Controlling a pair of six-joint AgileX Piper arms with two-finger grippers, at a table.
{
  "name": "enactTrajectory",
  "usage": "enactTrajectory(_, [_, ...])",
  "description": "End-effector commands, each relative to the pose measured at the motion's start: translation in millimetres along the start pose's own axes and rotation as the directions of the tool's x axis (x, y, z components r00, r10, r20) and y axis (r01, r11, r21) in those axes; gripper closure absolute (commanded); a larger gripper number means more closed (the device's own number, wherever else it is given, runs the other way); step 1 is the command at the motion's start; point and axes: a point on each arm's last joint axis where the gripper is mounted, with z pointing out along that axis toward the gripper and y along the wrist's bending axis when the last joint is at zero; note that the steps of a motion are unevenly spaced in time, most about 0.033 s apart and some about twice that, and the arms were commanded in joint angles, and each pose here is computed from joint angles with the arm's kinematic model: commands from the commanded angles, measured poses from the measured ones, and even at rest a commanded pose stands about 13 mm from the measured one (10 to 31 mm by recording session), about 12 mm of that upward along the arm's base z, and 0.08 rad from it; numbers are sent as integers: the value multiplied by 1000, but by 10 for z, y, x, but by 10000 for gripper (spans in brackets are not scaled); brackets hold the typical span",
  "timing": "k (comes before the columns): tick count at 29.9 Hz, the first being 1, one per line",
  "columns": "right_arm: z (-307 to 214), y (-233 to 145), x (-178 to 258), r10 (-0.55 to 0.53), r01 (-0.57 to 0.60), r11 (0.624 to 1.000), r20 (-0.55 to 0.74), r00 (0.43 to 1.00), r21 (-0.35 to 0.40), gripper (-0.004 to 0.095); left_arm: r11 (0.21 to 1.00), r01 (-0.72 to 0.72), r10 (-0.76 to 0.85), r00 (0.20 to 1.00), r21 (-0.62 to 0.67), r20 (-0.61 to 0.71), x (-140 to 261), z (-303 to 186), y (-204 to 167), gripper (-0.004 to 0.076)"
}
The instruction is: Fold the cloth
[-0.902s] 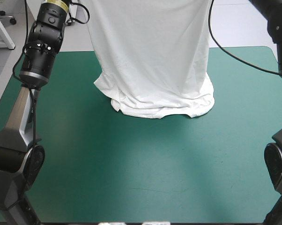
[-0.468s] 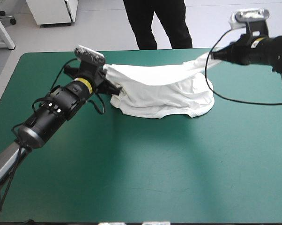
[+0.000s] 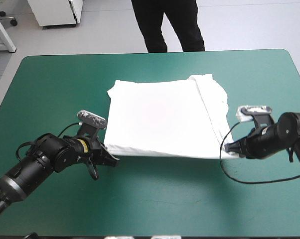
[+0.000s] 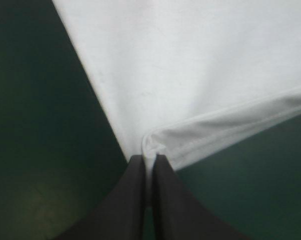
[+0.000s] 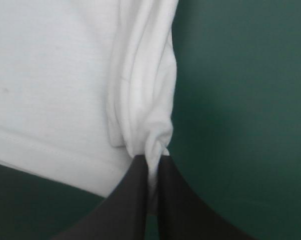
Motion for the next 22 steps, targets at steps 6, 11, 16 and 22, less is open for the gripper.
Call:
enactTrajectory(6, [238, 4, 720, 21, -24, 1000, -152, 988, -18, 925, 994, 69, -49, 975, 89, -216, 594, 233, -83, 733])
enactTrajectory(11, [261, 12, 989, 36, -40, 999, -168, 985, -16, 925, 983, 100, -58, 963, 152, -263, 834, 209, -130, 733])
enactTrajectory(16, [257, 14, 1059, 39, -42, 999, -164, 986, -15, 904, 978, 115, -66, 963, 177, -262, 864, 171, -150, 733])
enactTrajectory(22, [232, 22, 1057, 30, -34, 999, -167, 985, -20, 495, 978, 103, -41, 947, 181, -318, 916, 158, -154, 619])
